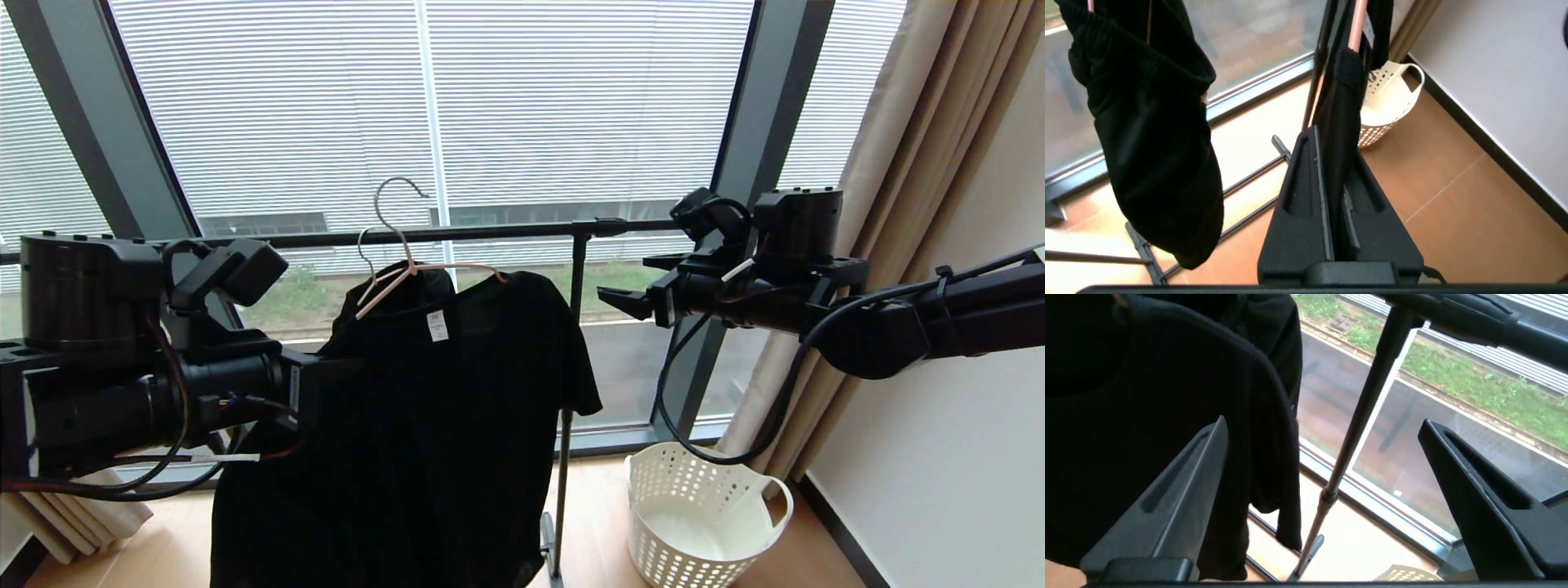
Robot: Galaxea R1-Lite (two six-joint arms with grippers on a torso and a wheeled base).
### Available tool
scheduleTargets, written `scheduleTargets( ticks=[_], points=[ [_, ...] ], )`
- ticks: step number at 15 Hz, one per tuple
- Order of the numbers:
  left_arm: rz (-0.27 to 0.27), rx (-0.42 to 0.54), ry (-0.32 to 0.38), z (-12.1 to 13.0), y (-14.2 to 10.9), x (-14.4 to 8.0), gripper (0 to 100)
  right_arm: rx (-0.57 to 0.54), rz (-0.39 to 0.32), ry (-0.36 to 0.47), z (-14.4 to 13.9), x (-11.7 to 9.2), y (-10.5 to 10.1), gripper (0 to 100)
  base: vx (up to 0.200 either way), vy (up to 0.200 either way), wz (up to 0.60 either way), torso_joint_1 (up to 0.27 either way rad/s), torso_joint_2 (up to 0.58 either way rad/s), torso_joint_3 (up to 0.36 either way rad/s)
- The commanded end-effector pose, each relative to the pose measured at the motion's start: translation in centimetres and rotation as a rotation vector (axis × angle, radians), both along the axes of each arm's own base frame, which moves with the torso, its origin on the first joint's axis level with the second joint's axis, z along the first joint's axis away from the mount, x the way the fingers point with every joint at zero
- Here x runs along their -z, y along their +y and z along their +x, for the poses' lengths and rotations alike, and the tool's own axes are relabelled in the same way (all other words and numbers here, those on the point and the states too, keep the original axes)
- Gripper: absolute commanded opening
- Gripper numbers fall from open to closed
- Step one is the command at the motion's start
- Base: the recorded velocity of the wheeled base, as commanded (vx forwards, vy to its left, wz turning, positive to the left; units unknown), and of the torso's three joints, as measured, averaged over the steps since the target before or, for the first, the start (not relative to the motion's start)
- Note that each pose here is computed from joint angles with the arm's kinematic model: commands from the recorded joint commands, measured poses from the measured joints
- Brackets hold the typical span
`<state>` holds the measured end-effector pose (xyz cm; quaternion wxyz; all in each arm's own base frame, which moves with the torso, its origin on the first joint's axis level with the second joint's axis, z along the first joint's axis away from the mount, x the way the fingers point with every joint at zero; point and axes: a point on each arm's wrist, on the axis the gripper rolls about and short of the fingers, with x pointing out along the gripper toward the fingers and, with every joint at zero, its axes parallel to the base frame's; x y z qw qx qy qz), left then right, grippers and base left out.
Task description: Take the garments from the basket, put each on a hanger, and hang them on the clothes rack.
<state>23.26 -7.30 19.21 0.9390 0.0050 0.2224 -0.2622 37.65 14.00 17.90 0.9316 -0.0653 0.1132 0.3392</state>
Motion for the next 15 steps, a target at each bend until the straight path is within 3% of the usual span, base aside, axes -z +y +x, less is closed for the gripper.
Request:
scheduleTargets(
  ticks=[1,4,8,15],
  points=[
    [-0.004,-0.009,0.031,1.3,-1.2,0.5,0,-0.002,-0.003,0.005,0.1,0.3,0.1,100,0.000,0.000,0.00,0.000,0.00,0.000],
    [-0.001,-0.061,0.050,2.7,-1.7,0.8,0,0.000,-0.005,0.004,0.1,0.3,0.1,100,0.000,0.000,0.00,0.000,0.00,0.000],
    [0.063,-0.151,0.048,4.1,-3.0,1.5,0,-0.005,-0.016,-0.011,0.0,0.1,0.0,100,0.000,0.000,0.00,0.000,0.00,0.000],
    [0.064,-0.260,0.057,7.6,-6.4,2.5,0,0.016,-0.051,-0.036,-0.4,0.0,0.1,100,0.000,0.000,0.00,0.000,0.00,0.000]
  ],
)
